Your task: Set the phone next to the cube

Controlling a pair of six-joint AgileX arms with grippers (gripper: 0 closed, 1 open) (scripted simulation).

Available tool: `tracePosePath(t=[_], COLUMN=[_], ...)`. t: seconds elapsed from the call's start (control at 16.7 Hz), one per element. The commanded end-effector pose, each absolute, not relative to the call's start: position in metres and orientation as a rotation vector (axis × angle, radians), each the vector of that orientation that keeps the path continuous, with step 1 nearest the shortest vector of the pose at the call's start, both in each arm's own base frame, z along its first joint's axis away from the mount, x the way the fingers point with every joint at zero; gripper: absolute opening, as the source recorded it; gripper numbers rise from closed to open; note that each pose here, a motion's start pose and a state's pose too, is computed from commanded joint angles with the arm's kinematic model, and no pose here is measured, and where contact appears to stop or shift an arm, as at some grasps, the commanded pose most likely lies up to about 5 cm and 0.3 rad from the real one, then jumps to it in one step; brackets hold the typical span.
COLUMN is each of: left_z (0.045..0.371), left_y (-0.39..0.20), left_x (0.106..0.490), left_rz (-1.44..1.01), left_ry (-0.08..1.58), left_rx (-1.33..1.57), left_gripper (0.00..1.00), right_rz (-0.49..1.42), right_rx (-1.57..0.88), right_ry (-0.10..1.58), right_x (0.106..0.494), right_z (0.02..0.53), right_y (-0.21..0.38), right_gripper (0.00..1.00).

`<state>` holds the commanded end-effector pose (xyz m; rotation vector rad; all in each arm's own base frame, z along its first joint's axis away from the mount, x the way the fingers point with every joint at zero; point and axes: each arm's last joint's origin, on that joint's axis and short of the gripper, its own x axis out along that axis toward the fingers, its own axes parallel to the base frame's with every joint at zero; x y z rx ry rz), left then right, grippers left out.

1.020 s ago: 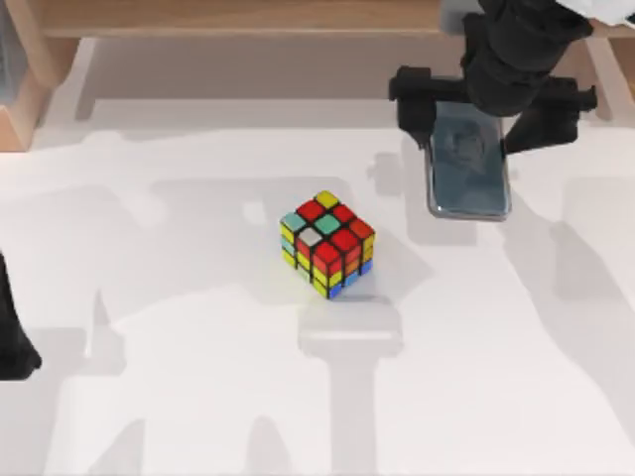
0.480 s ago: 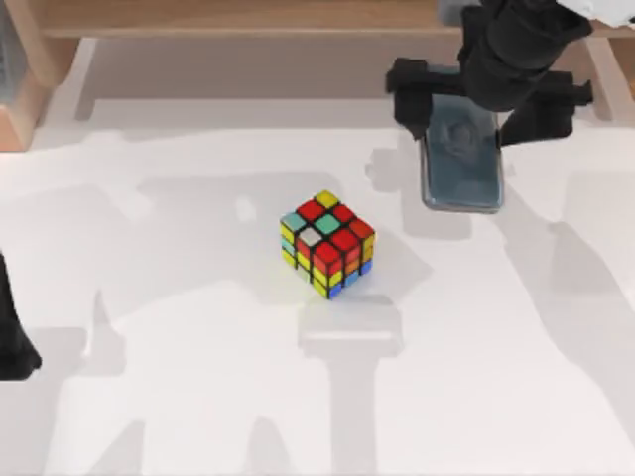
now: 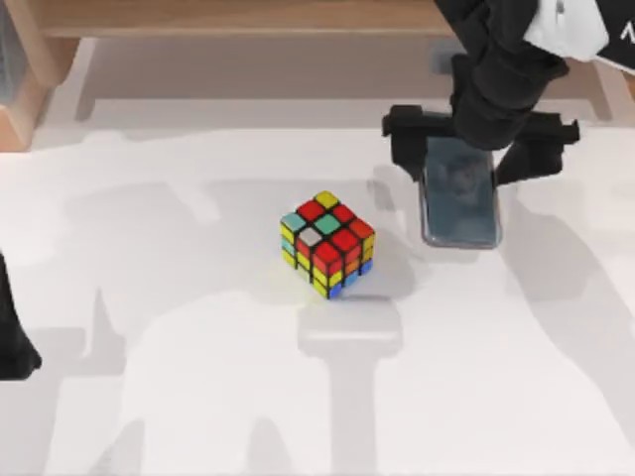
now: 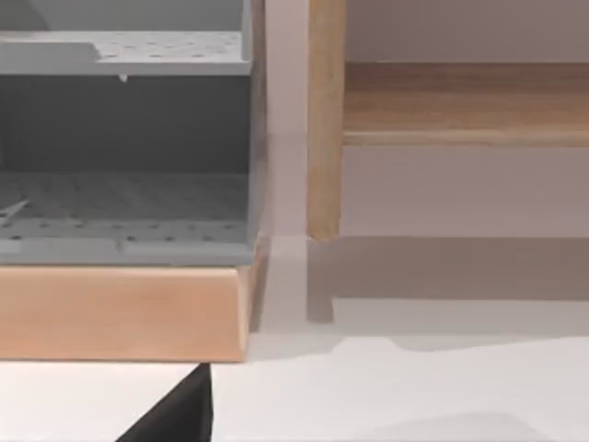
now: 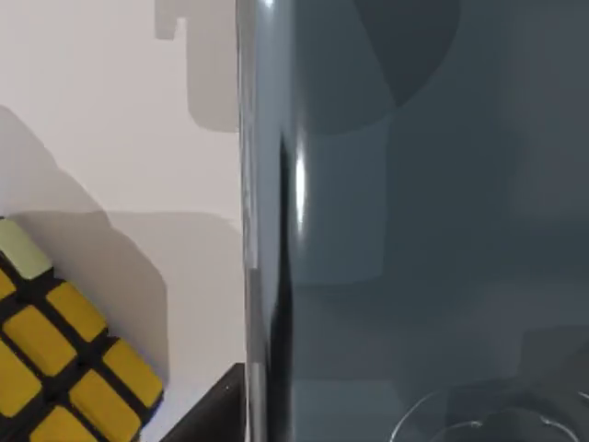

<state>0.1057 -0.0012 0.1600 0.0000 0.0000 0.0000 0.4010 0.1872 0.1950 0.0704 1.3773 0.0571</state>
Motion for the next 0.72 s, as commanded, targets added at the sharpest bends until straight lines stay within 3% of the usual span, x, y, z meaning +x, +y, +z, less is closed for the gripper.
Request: tracePosePath(t=[0.42,0.72], left_z=[0.16,0.16], left_y=[-0.001,-0.001], left_x=[0.106,0.106], left_rz=[0.0,0.0], left_ry=[0.0,0.0], left_rx=[0.0,0.0], left_gripper=[1.0,1.0], right_rz=[-0.008,-0.008], right_rx=[0.008,0.008], right_ry=[1.559,1.559], right_x=[0.395,0.395], right_z=[0.123,0.123], right_y=[0.184,0.184], right_gripper=[0.0,0.0])
